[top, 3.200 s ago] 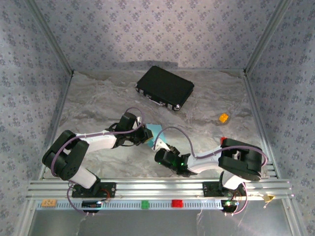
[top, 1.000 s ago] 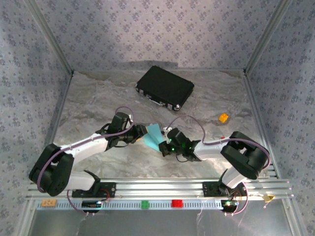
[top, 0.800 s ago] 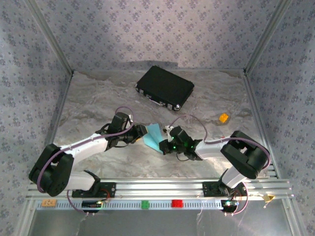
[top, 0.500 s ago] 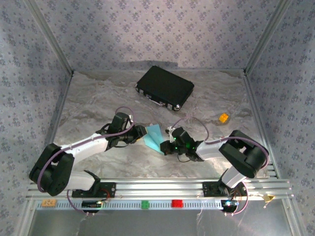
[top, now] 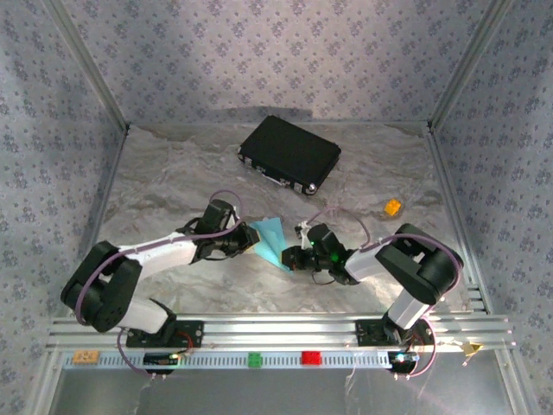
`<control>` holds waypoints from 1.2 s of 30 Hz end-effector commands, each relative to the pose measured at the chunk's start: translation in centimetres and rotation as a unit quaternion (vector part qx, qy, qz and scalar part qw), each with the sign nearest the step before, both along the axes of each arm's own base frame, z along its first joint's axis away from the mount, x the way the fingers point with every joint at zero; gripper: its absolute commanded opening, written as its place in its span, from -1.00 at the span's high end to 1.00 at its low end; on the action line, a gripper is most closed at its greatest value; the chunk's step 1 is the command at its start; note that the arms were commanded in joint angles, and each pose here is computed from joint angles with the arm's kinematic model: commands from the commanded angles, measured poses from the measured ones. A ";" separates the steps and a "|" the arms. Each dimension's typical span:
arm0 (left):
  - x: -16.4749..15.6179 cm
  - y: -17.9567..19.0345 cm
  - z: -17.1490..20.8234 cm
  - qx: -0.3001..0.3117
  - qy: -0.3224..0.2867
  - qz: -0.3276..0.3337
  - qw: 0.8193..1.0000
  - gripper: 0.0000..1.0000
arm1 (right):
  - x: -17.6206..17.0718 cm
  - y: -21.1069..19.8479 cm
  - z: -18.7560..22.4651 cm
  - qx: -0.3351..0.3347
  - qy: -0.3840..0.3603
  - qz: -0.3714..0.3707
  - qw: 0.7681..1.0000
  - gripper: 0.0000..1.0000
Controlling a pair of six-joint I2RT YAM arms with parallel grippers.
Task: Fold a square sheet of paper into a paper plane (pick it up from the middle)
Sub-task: Fourth fold the wing at the center of the table.
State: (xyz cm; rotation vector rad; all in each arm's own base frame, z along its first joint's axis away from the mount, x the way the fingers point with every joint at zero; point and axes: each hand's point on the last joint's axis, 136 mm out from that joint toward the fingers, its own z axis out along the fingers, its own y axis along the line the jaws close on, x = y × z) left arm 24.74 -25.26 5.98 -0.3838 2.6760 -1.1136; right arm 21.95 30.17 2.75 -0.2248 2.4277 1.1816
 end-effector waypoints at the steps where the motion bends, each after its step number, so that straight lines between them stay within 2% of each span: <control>1: 0.8 -1.7 1.0 -0.019 -0.018 -0.021 0.999 0.70 | -0.4 -0.3 -0.6 0.011 0.027 -0.006 1.000 0.98; 7: 0.7 -2.1 -1.2 0.000 0.002 -0.038 0.999 0.78 | -0.4 -0.5 -1.0 0.024 0.041 -0.014 0.999 0.98; 17: -0.3 -1.0 -5.0 0.035 0.047 -0.029 0.998 0.86 | -0.1 -1.1 -1.1 0.034 0.051 -0.031 0.998 0.98; 36: -1.0 -0.1 -4.9 0.047 0.050 -0.017 0.997 0.87 | 0.0 -1.6 -1.3 0.029 0.062 -0.051 0.996 0.97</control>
